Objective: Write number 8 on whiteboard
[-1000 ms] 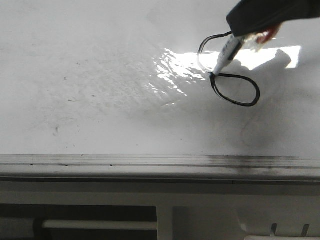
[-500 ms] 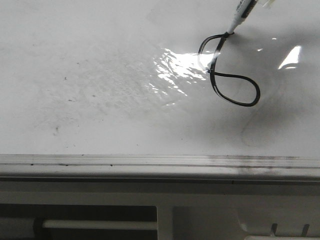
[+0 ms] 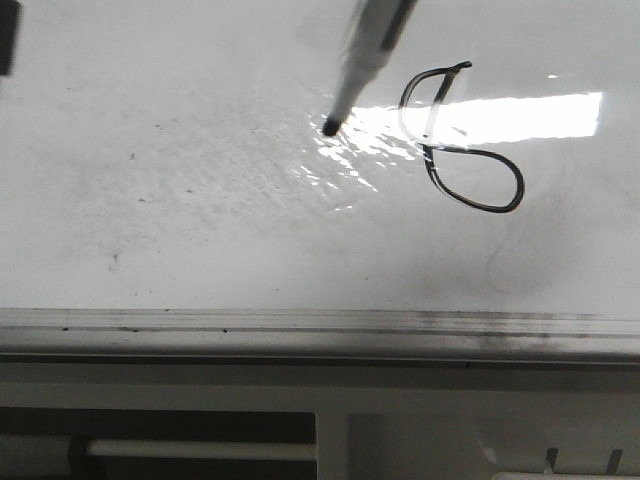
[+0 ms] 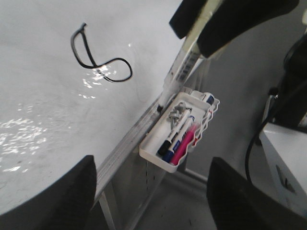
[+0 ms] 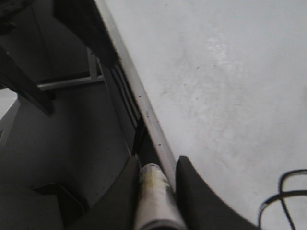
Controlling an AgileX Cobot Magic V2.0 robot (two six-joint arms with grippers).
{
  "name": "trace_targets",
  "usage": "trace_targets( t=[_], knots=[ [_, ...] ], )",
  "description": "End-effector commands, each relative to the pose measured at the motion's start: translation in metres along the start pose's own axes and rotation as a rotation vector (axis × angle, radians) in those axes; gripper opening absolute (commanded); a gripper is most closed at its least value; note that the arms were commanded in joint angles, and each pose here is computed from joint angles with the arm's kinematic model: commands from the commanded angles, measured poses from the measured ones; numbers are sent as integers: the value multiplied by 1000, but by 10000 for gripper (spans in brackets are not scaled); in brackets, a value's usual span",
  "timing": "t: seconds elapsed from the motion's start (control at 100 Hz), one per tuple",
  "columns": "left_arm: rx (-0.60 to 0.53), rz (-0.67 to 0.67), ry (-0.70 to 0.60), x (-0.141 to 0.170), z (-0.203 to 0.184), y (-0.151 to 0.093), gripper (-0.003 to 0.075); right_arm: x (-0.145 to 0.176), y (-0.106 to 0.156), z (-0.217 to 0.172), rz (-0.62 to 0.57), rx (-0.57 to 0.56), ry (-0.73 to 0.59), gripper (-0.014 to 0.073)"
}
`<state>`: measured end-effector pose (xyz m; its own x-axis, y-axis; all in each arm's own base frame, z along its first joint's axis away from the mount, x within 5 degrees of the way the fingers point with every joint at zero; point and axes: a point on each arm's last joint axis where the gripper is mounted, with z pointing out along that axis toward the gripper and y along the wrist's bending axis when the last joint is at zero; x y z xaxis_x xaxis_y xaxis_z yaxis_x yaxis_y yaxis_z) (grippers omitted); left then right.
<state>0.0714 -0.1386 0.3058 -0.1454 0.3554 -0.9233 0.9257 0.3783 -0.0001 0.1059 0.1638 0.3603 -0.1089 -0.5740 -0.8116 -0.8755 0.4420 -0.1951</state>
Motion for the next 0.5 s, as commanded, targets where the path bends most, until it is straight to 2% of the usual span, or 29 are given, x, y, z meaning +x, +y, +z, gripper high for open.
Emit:
trace_targets(
  t=[0.0,0.15,0.49],
  knots=[
    [17,59,-38,-22,12,-2,452,-19,3,-1,-38,-12,-81,-71],
    [94,152,1,-33,37,-13,414,-23,5,7,-51,-33,-66,-71],
    [70,99,-12,-37,57,-12,346,-24,9,7,-11,-71,-69,-71]
  ],
)
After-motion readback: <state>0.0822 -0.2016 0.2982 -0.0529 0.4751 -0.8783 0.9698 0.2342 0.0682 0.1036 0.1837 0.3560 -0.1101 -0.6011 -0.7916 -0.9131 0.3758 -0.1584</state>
